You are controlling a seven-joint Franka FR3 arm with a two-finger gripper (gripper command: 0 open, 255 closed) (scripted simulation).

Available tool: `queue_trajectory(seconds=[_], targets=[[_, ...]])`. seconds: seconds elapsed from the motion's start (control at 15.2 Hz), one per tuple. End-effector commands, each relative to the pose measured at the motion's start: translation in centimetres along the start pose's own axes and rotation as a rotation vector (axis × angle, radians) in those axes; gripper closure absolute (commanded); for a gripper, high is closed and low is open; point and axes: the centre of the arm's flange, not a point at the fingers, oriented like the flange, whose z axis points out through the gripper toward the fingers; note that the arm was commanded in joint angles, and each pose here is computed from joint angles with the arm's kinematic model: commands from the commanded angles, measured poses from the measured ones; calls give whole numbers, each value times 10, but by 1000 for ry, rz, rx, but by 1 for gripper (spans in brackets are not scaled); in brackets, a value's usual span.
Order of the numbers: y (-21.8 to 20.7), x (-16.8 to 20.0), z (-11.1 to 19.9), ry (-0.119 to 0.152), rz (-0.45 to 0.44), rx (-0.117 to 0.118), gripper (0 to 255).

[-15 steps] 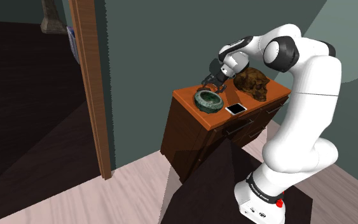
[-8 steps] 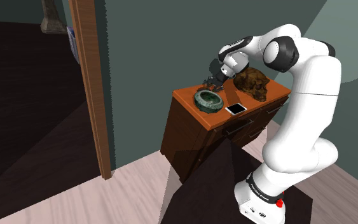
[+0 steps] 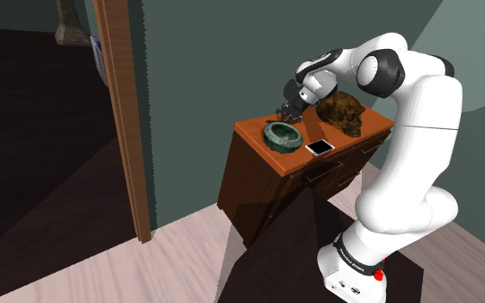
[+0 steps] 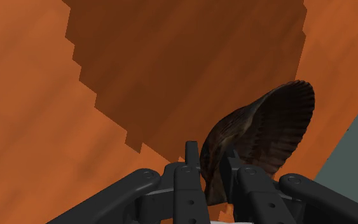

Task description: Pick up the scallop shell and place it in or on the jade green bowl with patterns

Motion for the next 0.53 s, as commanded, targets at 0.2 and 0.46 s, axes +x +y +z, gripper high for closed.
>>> queue_trajectory(seconds=[0.2,0.46], targets=[[-8,-2,-20,0,0,0,255],[-15,-5,-39,0,0,0,255]])
